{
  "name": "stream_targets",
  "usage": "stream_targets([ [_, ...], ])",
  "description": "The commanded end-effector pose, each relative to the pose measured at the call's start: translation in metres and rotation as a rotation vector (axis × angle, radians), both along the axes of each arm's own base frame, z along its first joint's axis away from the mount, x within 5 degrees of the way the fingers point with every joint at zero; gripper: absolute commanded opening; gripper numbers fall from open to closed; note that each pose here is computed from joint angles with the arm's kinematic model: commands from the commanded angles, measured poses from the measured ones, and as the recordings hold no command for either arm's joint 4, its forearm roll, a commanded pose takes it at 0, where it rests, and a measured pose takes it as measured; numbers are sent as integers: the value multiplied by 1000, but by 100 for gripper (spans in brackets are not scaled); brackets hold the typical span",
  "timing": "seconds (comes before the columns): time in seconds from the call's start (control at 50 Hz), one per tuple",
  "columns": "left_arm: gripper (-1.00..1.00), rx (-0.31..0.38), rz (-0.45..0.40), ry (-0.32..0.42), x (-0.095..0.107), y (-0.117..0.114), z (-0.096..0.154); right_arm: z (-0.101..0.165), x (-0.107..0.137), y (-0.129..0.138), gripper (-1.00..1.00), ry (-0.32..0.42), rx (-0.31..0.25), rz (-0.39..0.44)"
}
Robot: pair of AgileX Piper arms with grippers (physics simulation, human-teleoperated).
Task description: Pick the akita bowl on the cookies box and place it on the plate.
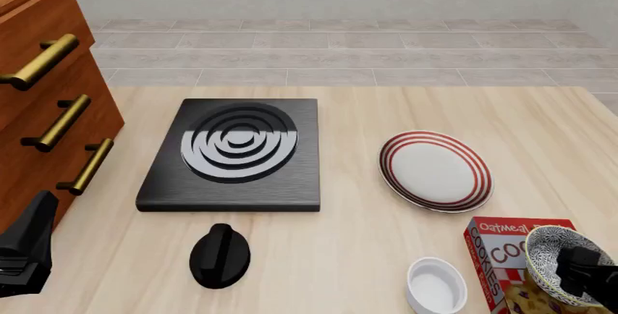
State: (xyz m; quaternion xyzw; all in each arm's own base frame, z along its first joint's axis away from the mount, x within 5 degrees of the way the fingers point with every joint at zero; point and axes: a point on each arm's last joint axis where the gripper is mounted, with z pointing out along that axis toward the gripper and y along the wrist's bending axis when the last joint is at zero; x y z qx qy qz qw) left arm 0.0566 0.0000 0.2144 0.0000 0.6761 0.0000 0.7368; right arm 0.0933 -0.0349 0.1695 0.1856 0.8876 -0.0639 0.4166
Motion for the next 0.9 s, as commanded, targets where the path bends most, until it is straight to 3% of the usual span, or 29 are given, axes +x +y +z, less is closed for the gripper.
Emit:
stream_targets([
  [0.02, 100, 0, 0, 0, 0, 0, 0, 0, 0, 0, 100, 2, 1, 5],
  [0.04, 100, 0, 0, 0, 0, 0, 0, 0, 0, 1, 100, 0, 3, 4],
  [0.06, 100, 0, 0, 0, 0, 0, 0, 1, 0, 0, -100, -2, 0, -1],
  [0.42, 100, 0, 0, 0, 0, 0, 0, 11, -3, 3, -100, -23, 3, 4],
  [0.9, 100, 0, 0, 0, 0, 0, 0, 62, -5, 17, -100, -148, 55, 90],
])
